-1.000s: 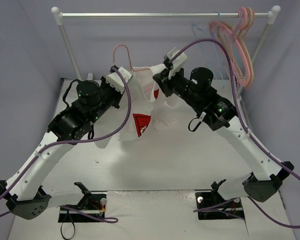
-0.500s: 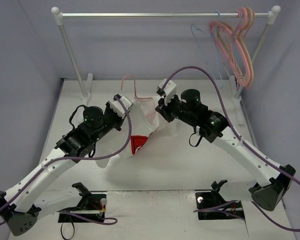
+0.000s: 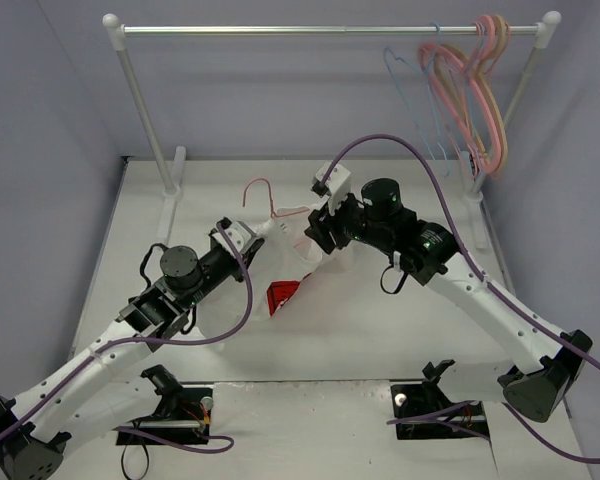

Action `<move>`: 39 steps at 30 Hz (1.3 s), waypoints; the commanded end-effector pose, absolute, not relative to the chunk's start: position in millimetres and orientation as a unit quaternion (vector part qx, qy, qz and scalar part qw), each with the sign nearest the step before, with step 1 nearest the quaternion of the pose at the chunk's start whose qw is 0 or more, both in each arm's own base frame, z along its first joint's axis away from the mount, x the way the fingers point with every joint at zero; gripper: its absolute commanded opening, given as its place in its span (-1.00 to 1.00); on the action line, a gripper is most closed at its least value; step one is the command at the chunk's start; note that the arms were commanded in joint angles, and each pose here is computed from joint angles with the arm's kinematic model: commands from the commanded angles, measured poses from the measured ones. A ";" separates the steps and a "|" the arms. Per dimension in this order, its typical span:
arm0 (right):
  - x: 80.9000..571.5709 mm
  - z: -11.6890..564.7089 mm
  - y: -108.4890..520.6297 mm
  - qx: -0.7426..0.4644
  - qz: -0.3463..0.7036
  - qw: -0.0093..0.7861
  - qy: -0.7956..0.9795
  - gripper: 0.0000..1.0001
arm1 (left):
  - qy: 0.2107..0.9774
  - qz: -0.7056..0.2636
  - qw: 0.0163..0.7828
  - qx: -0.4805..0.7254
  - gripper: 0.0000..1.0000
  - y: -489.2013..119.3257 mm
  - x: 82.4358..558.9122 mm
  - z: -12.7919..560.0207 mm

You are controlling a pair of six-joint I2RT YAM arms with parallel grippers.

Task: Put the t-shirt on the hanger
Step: Place tshirt on hanger

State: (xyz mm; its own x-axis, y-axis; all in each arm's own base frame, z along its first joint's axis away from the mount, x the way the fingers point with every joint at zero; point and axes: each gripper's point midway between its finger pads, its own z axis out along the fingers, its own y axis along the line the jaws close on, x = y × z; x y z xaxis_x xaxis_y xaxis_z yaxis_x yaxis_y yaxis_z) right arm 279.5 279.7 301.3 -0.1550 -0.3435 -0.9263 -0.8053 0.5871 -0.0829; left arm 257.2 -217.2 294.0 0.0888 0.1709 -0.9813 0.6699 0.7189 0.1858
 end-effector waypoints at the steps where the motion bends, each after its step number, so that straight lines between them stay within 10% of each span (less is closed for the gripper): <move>1: 275.2 354.7 280.1 -0.397 0.239 0.568 0.680 0.00 | 0.563 -0.220 0.741 0.293 -1.00 -219.4 251.9 365.5; 14: 293.8 376.7 228.4 -0.516 0.253 0.555 0.601 0.19 | 0.567 -0.217 0.714 0.348 -1.00 -219.1 234.7 360.1; 25: 314.9 286.8 220.3 -0.593 0.249 0.423 0.638 0.22 | 0.561 -0.223 0.710 0.362 -1.00 -221.7 229.9 366.5; 39: 311.7 274.5 234.5 -0.599 0.286 0.433 0.609 -0.03 | 0.561 -0.234 0.692 0.390 -1.00 -231.3 226.9 362.2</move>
State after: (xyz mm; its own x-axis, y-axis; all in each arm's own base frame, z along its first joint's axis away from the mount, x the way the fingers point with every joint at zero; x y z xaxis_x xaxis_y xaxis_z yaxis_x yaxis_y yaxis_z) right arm 318.8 226.8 245.2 -0.0059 -0.5509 -0.8346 -0.9832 0.1554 -0.0956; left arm 229.6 -225.5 303.8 0.1283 0.2119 -0.9688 0.7708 0.5934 0.2319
